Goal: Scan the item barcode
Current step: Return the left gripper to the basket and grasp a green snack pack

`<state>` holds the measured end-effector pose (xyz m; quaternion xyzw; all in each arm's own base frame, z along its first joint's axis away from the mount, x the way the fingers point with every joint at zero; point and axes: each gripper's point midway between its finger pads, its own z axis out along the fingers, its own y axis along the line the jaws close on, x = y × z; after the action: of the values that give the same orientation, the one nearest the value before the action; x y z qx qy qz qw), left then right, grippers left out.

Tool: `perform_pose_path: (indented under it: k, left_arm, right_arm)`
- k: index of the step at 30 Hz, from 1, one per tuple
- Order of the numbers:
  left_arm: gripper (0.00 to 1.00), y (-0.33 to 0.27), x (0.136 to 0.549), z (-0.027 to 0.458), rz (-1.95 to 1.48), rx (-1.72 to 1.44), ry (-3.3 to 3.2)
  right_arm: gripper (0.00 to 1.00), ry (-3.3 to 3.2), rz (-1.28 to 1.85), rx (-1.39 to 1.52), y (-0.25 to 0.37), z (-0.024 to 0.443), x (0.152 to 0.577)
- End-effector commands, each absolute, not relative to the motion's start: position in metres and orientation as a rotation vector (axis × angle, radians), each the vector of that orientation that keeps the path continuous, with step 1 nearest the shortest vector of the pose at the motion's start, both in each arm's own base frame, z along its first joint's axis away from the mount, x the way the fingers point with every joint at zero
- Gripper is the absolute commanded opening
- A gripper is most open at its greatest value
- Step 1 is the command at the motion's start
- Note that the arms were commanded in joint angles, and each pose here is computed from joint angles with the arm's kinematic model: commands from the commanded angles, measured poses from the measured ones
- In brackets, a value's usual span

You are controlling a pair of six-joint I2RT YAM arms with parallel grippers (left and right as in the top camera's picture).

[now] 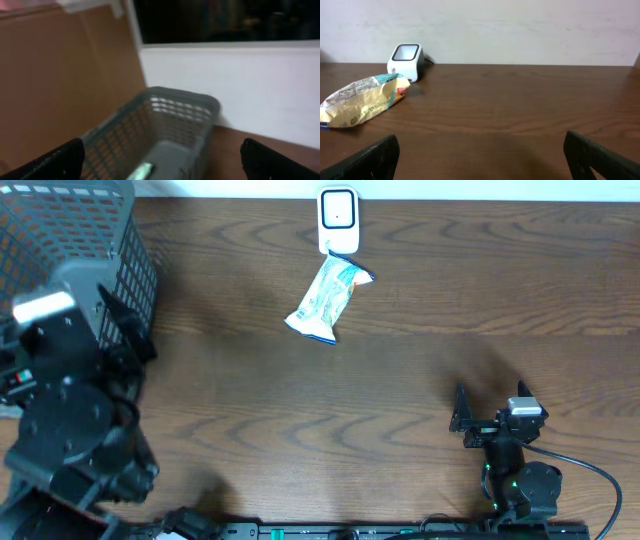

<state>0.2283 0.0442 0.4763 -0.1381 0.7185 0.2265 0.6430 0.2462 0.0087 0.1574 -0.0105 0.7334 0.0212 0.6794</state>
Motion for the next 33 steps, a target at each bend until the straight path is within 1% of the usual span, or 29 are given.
perform_pose_path:
  k: [1, 3, 8, 11, 14, 17, 19, 23, 25, 28, 33]
  left_arm:
    - [0.98, 0.069, 0.227, 0.488, 0.646, -0.427, 1.586]
    - [0.98, 0.076, 0.236, 0.488, 0.676, -0.423, 1.592]
    - [0.98, 0.097, 0.260, 0.469, 0.805, -0.453, 1.662]
    - [0.98, 0.087, 0.282, 0.447, 0.798, -0.362, 1.759]
    - [0.98, 0.046, 0.312, 0.403, 0.596, -0.098, 1.947]
    - [0.98, 0.006, 0.326, 0.373, 0.356, 0.066, 2.057]
    - [0.98, -0.025, 0.330, 0.358, 0.159, 0.164, 2.107]
    - [0.98, -0.088, 0.321, 0.343, -0.243, 0.383, 2.143]
    - [0.98, -0.099, 0.319, 0.338, -0.337, 0.380, 2.169]
    - [0.98, -0.116, 0.319, 0.314, -0.494, 0.347, 2.278]
    - [0.98, -0.117, 0.319, 0.272, -0.504, 0.357, 2.453]
  right_arm:
    - [0.99, 1.647, 0.036, -0.013, 0.005, 0.156, 0.246]
    - [0.99, 1.647, 0.036, -0.013, 0.005, 0.156, 0.246]
    - [0.99, 1.647, 0.036, -0.013, 0.005, 0.157, 0.246]
    - [0.99, 1.647, 0.036, -0.013, 0.005, 0.157, 0.246]
    - [0.99, 1.647, 0.036, -0.012, 0.005, 0.156, 0.246]
    - [0.99, 1.647, 0.036, -0.013, 0.005, 0.157, 0.246]
    - [0.99, 1.647, 0.036, -0.013, 0.005, 0.156, 0.246]
    - [0.99, 1.647, 0.036, -0.013, 0.005, 0.156, 0.246]
    - [0.99, 1.647, 0.036, -0.013, 0.005, 0.157, 0.246]
    - [0.99, 1.647, 0.036, -0.013, 0.005, 0.157, 0.246]
    - [0.99, 1.647, 0.036, -0.013, 0.005, 0.157, 0.246]
